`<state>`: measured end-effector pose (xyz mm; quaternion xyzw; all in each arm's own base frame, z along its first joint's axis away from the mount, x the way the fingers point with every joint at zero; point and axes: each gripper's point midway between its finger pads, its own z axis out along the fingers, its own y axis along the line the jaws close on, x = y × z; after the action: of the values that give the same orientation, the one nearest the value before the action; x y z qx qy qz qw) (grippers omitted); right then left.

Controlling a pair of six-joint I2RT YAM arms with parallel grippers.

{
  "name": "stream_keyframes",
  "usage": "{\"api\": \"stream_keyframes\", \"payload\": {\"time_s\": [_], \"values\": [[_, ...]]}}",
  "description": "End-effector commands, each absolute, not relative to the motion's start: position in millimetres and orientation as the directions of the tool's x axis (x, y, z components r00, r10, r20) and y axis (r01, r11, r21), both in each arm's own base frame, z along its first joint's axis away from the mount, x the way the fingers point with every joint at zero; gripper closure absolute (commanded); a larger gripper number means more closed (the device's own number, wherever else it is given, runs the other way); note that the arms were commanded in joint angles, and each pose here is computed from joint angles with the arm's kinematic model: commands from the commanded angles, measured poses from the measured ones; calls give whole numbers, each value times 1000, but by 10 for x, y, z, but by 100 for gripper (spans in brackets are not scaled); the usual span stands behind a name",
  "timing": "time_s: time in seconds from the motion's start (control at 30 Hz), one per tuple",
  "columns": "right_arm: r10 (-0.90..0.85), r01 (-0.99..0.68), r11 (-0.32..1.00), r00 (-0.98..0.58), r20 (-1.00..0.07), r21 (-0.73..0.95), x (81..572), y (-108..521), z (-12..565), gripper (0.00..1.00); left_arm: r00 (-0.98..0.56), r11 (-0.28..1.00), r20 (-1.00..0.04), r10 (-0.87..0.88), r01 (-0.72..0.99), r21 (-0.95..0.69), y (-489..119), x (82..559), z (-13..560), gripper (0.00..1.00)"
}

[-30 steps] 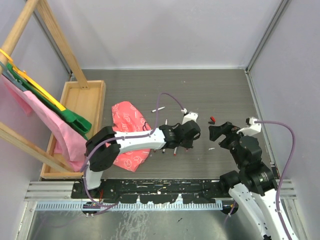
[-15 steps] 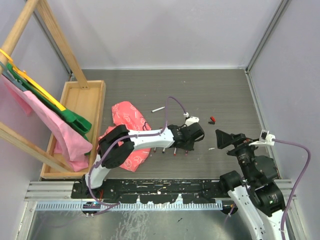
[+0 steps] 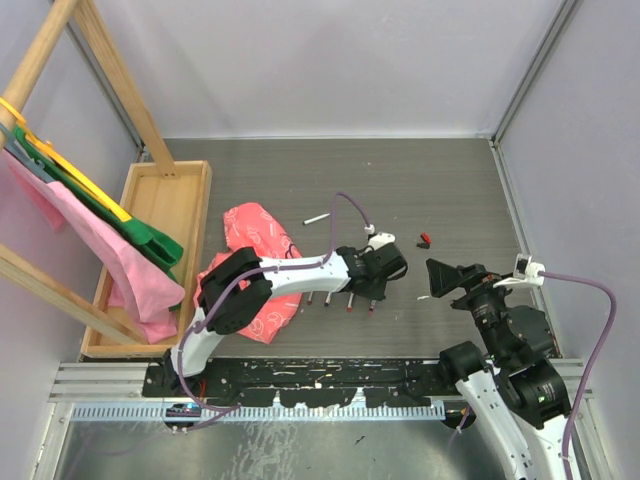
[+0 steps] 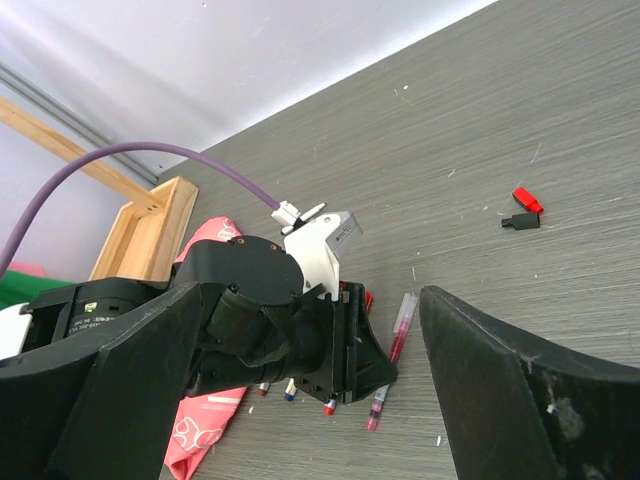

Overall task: Insert the pens into the pen caps
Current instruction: Place the pen at the center of the board.

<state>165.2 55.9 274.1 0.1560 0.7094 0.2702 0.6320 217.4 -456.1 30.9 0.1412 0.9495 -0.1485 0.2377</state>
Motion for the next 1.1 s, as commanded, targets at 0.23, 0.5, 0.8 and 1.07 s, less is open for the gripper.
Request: {"api": "stream_keyframes", "payload": {"time_s": [0.23, 0.5, 0.8, 1.07], "values": [[563, -141, 801, -156, -812, 582, 1702, 612, 2817, 6, -840, 861, -524, 142, 366, -353, -4700, 2281, 678, 72], [561, -137, 798, -183, -807, 586, 1727, 650, 2758, 6, -756, 770, -647, 96, 468, -434, -4609, 2423, 1501, 67], [550, -82, 810, -236, -801, 580, 1784, 650, 2569, 7, -656, 788, -742, 136, 526, -321, -4066, 2524, 1948, 60], [547, -32, 813, -301, -782, 581, 1874, 695, 2377, 8, -624, 829, -768, 145, 500, -250, -3505, 2562, 2005, 57]]}}
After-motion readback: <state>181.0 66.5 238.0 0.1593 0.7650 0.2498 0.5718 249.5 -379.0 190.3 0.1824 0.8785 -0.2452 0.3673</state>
